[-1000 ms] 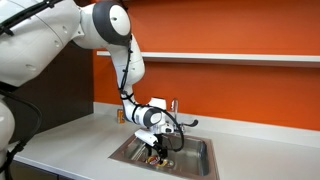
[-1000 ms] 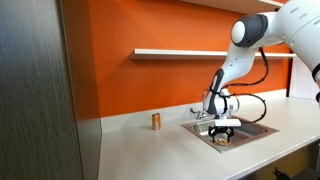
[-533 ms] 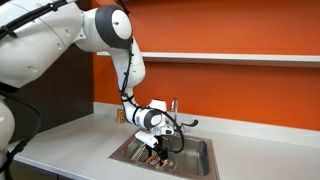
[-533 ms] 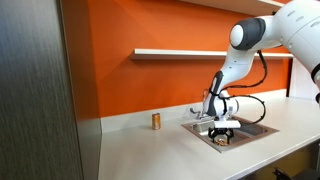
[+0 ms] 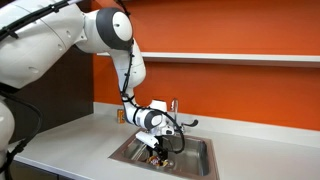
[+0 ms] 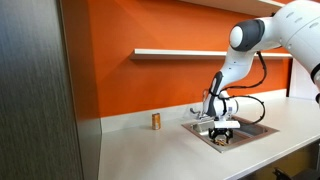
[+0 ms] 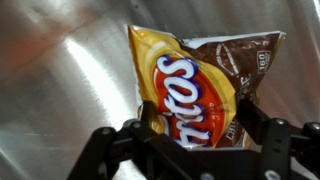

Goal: Remove the packet from the sink and put it on the left side of the counter.

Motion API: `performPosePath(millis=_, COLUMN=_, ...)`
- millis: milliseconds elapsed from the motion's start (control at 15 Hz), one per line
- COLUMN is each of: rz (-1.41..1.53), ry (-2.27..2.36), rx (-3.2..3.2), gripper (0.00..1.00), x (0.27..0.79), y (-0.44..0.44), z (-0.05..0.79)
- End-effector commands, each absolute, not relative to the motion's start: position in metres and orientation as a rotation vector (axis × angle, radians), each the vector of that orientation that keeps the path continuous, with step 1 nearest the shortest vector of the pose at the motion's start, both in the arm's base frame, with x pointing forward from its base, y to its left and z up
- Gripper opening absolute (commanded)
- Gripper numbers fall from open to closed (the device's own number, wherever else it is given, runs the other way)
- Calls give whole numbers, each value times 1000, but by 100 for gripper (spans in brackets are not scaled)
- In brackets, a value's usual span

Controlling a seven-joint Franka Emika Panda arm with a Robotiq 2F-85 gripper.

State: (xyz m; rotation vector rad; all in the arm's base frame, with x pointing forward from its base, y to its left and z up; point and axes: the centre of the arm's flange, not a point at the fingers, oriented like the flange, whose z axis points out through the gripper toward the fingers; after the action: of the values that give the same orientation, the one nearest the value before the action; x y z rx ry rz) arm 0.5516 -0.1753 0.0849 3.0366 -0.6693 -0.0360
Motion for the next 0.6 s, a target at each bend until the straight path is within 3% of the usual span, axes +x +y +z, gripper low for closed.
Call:
performPosePath(millis=0, rz=-43, ry=-673, rx=3050, gripper=58, x=557, y=-181, z=87)
performPosePath(millis=467, rz=-3, ry=-668, rx=3042, gripper=8, x=563, y=-180, z=104)
performPosePath(millis=533, rz=2, ry=-667, rx=3042, gripper=6, x=563, y=-179, z=105)
